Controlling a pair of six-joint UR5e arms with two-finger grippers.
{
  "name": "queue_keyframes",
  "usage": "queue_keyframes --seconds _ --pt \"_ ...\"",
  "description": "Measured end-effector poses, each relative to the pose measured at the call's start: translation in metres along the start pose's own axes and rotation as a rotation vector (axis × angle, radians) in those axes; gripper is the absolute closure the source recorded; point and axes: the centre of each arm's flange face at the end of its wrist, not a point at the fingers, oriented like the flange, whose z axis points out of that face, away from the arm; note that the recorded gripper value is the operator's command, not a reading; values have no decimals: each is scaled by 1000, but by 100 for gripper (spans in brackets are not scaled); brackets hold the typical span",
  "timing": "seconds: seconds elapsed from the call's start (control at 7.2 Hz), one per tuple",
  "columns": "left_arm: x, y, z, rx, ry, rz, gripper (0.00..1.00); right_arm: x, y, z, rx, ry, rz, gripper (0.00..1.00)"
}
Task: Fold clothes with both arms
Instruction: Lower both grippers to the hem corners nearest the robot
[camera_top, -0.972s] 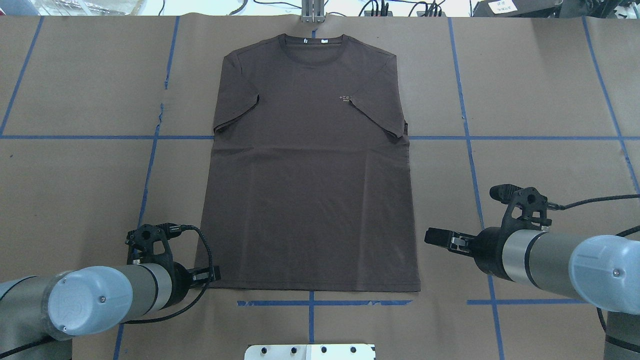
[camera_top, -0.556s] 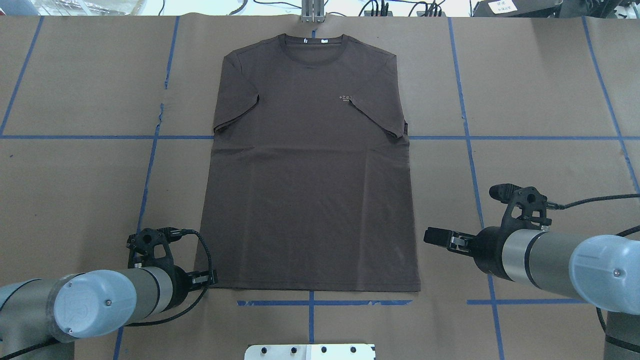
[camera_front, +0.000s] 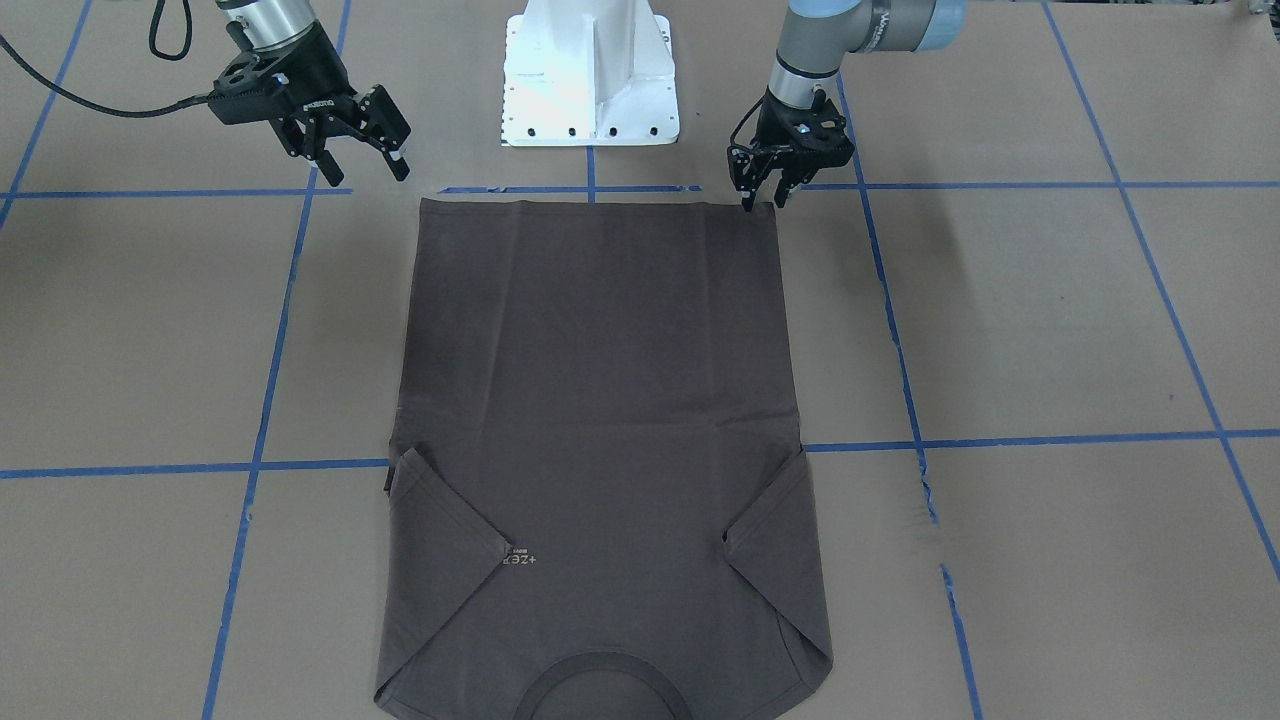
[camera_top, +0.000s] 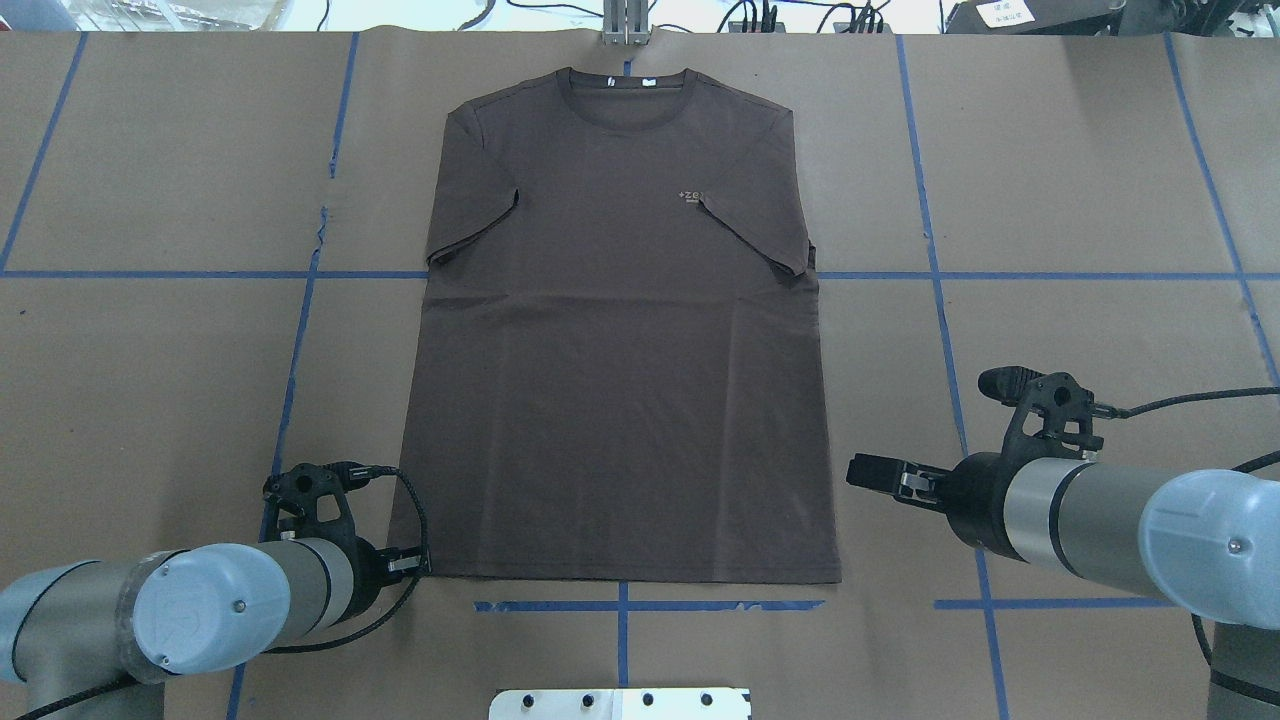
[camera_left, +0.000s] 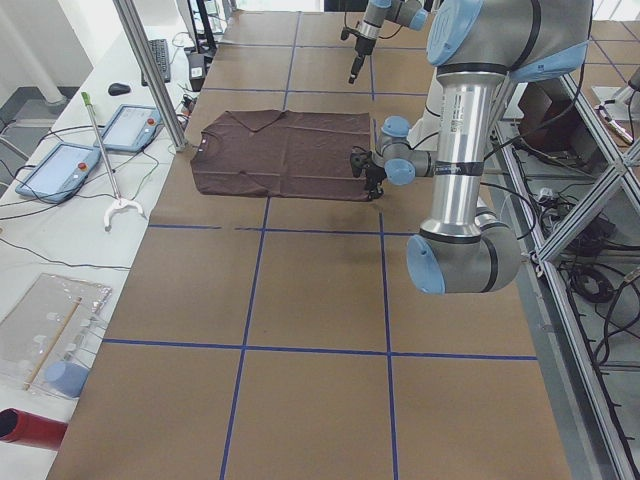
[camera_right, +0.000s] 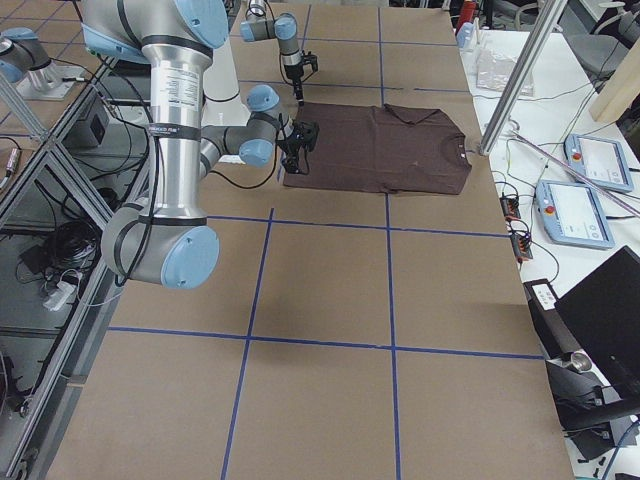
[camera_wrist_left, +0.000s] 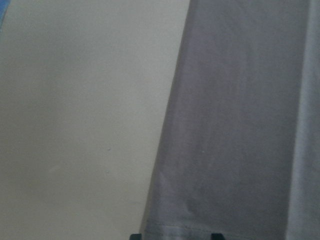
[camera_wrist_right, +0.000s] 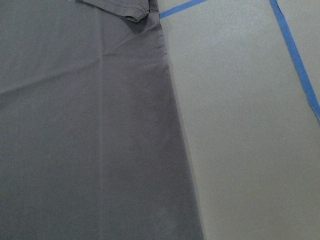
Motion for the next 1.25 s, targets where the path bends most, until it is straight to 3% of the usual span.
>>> queue_keyframes --seconds 0.14,0.42,0.83,1.25 --pt "0 0 1 0 -2 0 75 0 0 0 0 0 0 1" --pt "0 0 1 -2 -1 0 100 0 0 0 0 0 0 1" --pt "0 0 1 -2 1 -1 100 0 0 0 0 0 0 3" --pt "4 0 -6 -4 15 -3 100 -1 0 3 25 22 5 19"
